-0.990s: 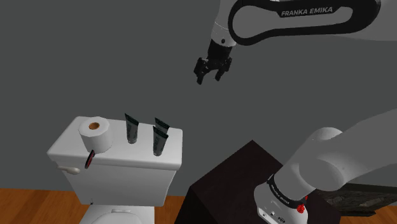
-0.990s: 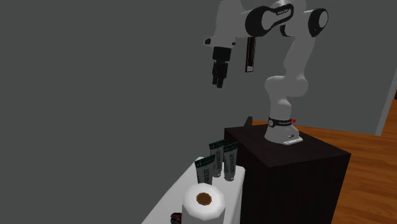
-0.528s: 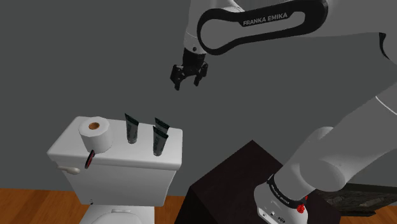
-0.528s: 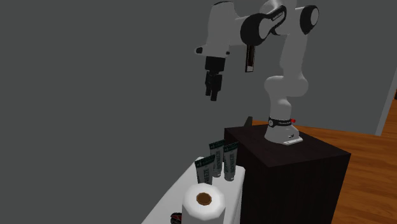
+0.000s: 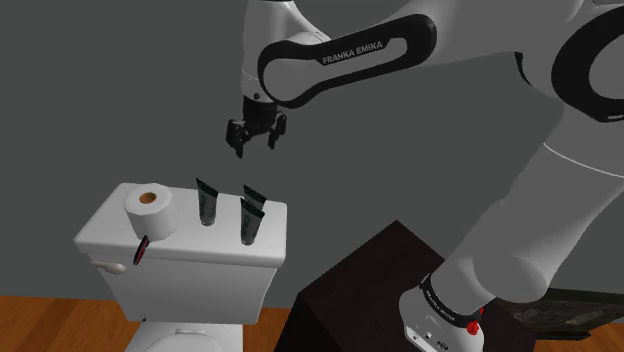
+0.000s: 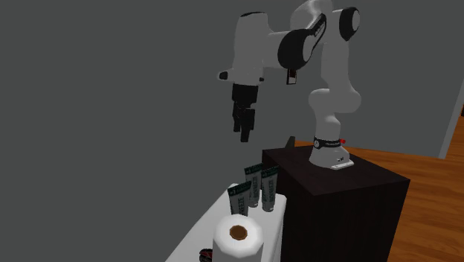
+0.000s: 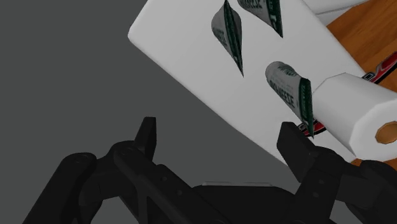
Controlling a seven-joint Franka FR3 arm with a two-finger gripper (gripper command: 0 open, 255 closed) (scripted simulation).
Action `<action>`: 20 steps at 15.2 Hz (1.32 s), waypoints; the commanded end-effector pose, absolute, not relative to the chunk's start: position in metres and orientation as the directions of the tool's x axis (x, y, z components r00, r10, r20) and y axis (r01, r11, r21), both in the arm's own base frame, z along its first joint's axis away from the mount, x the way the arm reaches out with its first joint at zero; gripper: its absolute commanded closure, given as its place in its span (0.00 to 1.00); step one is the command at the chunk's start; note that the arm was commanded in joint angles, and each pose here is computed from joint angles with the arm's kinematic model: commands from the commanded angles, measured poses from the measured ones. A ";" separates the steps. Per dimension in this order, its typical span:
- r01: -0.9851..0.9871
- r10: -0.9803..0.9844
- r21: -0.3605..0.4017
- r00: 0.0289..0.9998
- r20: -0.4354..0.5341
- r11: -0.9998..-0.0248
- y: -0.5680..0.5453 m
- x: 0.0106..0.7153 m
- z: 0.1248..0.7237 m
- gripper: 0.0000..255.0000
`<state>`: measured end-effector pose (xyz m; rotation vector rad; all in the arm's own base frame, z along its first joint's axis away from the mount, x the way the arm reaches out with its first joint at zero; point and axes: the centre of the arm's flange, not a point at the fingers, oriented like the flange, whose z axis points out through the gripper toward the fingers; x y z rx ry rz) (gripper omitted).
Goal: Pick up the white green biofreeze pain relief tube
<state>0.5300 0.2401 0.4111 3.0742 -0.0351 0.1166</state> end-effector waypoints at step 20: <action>0.048 0.051 0.061 0.998 0.045 -0.997 0.365 0.602 0.289 0.00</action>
